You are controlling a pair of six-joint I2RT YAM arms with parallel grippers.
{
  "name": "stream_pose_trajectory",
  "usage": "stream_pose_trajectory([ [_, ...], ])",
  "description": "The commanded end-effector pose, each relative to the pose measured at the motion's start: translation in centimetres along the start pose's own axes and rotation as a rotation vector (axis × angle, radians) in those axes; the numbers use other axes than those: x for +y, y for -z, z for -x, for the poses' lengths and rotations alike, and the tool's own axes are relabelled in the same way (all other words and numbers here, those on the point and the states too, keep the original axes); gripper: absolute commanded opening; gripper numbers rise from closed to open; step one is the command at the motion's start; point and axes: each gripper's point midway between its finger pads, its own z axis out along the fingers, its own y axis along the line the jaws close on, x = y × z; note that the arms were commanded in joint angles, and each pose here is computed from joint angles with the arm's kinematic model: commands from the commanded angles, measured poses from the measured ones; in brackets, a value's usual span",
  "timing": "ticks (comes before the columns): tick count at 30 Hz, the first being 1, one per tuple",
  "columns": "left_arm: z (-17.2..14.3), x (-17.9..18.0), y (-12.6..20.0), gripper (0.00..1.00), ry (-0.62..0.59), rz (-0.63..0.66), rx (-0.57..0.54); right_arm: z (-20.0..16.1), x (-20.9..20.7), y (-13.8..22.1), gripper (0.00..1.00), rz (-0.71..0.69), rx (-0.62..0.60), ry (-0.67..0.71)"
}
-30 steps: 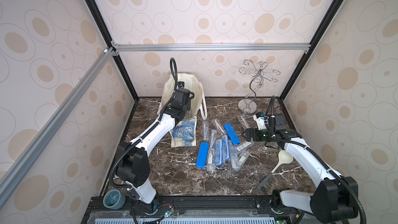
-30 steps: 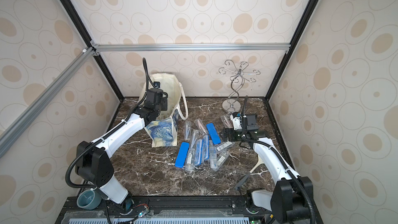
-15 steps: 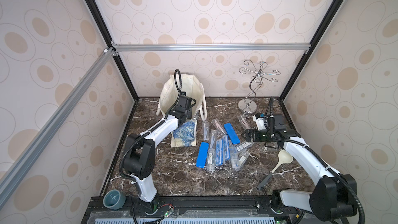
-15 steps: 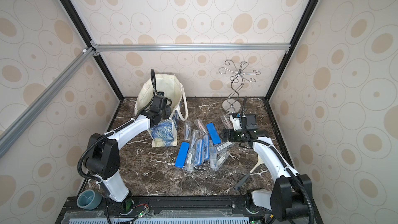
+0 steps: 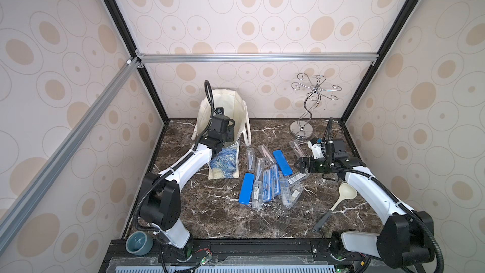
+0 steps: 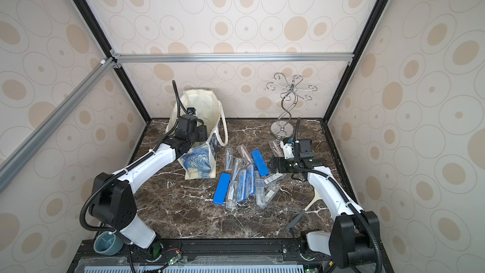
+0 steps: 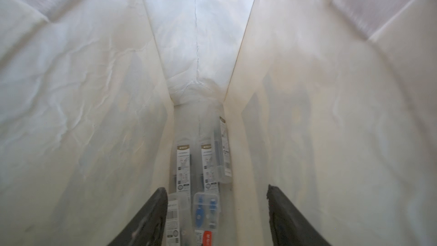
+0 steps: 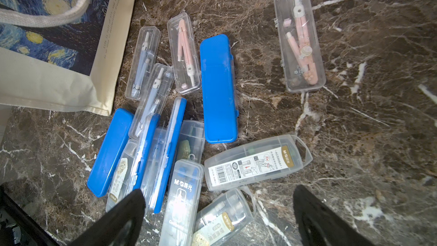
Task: Put the compass set into the canvas bag
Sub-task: Place the compass set in the canvas bag, then pick up the compass set at the center of the board.
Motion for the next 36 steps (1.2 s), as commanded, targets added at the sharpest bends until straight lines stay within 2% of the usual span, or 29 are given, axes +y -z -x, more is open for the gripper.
stream_pose_trajectory([
  [1, 3.5, -1.1, 2.9, 0.8, 0.05, -0.101, -0.112, -0.3, -0.2, -0.2, 1.0, -0.011, 0.021, -0.016],
  [5, 5.1, -2.2, 5.7, 0.99, 0.069, -0.202, -0.173, -0.3, -0.6, -0.4, 1.0, -0.03, 0.028, -0.031],
  [14, 6.8, -6.8, 11.9, 1.0, 0.017, -0.414, -0.251, -0.7, -2.4, -0.7, 1.0, -0.125, 0.049, -0.061],
  [19, 5.3, -11.1, 13.6, 1.0, -0.038, -0.498, -0.244, -1.1, -4.2, -0.9, 1.0, -0.229, 0.062, -0.108],
  [27, 0.7, -19.1, 13.5, 1.0, -0.185, -0.562, -0.159, -1.4, -8.5, -0.5, 1.0, -0.464, 0.036, -0.186],
  [32, -1.8, -23.3, 12.3, 1.0, -0.224, -0.598, -0.103, -0.8, -8.4, -1.7, 1.0, -0.44, 0.054, -0.173],
  [36, -4.2, -25.3, 11.1, 1.0, -0.177, -0.636, -0.056, 0.0, -8.2, -3.3, 0.93, -0.405, 0.076, -0.144],
])
